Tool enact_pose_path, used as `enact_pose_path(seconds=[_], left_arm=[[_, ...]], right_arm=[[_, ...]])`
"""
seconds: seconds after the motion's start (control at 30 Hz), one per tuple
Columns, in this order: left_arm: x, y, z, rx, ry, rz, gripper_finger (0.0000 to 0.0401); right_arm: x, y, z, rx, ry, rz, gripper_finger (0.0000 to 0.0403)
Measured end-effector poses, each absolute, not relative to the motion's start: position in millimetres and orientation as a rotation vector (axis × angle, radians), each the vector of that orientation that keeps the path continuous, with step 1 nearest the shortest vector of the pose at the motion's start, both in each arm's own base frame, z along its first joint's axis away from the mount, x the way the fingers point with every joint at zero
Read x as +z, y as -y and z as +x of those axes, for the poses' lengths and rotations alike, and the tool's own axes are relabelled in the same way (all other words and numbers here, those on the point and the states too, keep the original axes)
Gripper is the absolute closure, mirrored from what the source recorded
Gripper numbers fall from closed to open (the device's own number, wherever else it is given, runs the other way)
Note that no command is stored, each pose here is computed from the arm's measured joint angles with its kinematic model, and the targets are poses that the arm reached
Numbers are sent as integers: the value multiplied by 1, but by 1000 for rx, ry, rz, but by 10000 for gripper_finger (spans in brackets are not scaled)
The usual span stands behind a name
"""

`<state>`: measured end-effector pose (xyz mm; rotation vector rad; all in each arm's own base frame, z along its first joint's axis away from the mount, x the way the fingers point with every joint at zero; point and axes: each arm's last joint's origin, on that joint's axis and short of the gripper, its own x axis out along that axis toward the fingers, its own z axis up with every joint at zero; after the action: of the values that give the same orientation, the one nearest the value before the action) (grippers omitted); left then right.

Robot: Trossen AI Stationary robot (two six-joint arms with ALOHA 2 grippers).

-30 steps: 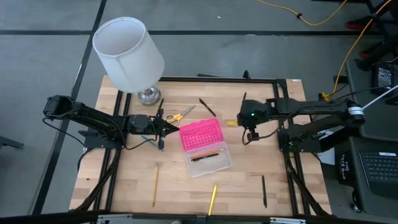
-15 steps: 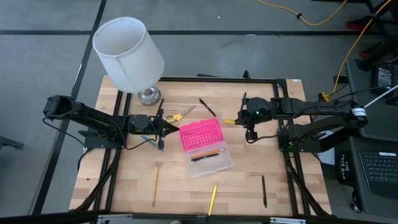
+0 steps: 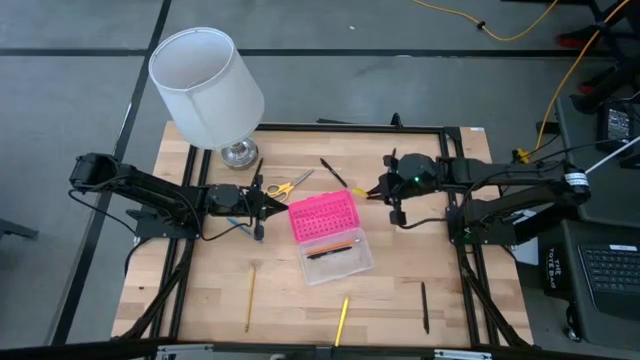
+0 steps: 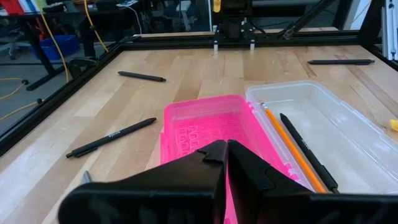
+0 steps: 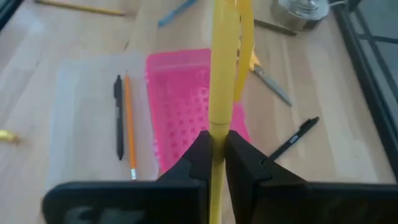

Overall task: Pick & place school supplies into a supply box
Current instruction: Put the yellow pen into the pink supply box

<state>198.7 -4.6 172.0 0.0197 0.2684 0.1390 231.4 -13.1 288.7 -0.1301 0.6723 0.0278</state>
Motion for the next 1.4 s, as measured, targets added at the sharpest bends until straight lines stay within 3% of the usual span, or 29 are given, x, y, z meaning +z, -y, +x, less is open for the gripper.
enact_pose_path(seconds=[0.5,1.03,1.4], left_arm=[[172,5,199,139,-268,20,397],[172,5,199,139,-268,20,397],[172,5,199,139,-268,20,397]], right_arm=[[290,-4,234,103,-641,-177,373],[311,-16,240,82,-540,-10,373],[276,-34,281,124,-707,-12,373]])
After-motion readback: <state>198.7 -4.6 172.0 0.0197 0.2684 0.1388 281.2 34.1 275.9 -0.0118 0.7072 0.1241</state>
